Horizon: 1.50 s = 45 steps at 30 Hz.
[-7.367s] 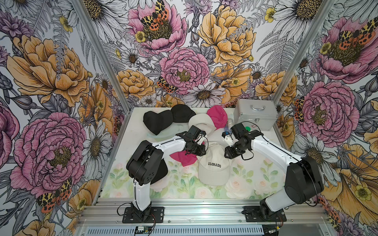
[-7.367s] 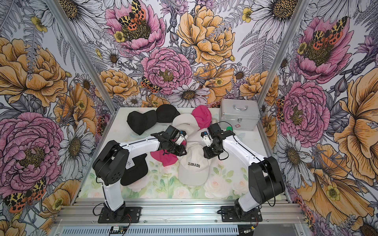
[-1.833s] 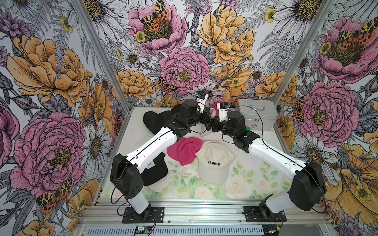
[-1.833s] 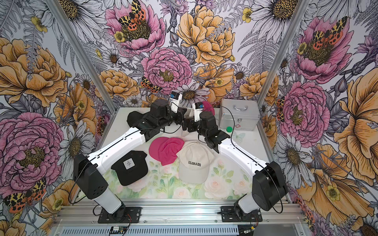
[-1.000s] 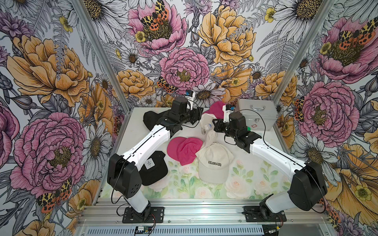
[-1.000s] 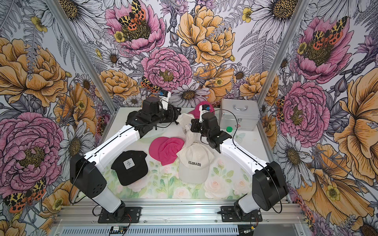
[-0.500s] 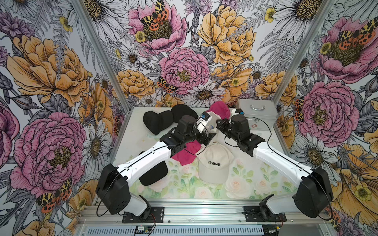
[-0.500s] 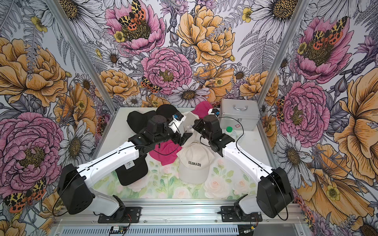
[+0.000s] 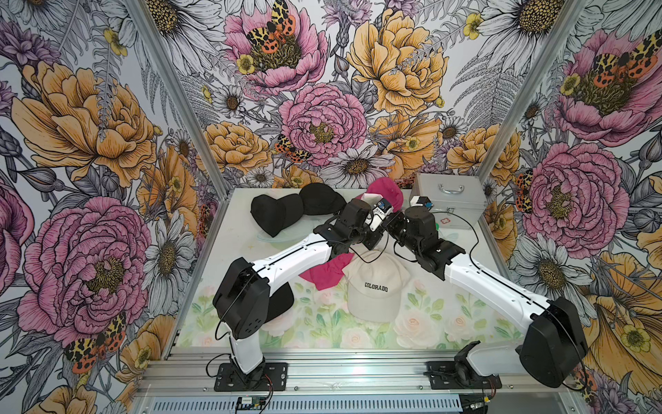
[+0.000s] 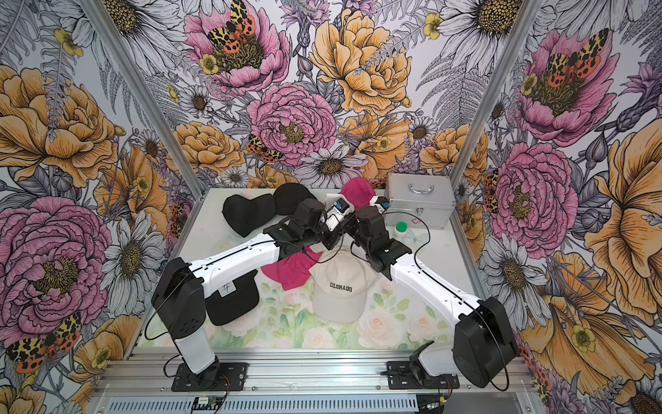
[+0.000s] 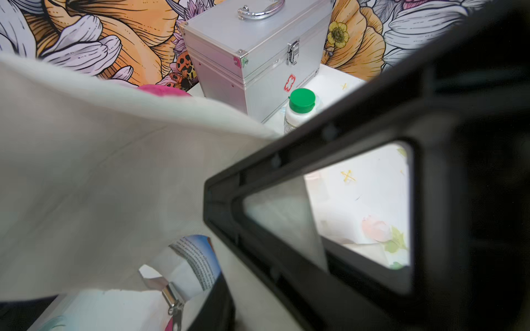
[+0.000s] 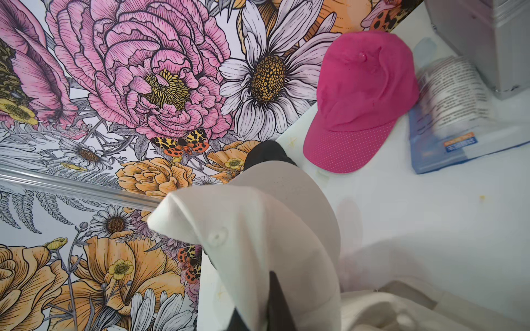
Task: Stack the baseball caps by color
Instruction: Pick up the baseball cap from the center of the board.
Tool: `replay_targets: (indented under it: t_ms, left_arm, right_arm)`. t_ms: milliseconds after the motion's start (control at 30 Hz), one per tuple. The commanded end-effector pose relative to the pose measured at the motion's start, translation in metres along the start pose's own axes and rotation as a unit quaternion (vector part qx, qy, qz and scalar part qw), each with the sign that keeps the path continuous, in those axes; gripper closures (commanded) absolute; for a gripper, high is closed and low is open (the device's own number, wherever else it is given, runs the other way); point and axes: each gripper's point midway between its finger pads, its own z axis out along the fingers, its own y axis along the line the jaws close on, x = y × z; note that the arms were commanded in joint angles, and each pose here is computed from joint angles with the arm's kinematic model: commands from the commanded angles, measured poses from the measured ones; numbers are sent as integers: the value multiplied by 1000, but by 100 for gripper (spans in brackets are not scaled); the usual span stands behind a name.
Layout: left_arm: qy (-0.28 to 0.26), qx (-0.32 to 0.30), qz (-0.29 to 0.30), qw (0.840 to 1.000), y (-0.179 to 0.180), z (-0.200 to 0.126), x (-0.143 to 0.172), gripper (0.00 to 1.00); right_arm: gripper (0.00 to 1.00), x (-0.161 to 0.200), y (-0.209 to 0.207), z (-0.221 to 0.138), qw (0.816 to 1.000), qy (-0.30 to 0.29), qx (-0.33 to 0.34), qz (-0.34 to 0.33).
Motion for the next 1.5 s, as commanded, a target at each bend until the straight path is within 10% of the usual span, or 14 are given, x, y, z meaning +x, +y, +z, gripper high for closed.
replay_targets:
  t_ms: [0,367,1000,1467]
  left_arm:
    - [-30,9,-13,999,12,-24,-16,93]
    - [-52,69,15,996,29,-55,-5,100]
    - [-82,175,199,961,6,-108,22,98]
    - [-97,292,290,906,-43,-139,45,96]
  right_arm:
    - [87,-17,-4,-8,999,-33,3,6]
    - [1,-54,-17,-37,988,-81,6,-133]
    - [1,-32,14,-70,894,-37,-75,-440]
    - [1,53,40,-105,699,95,-250,-663]
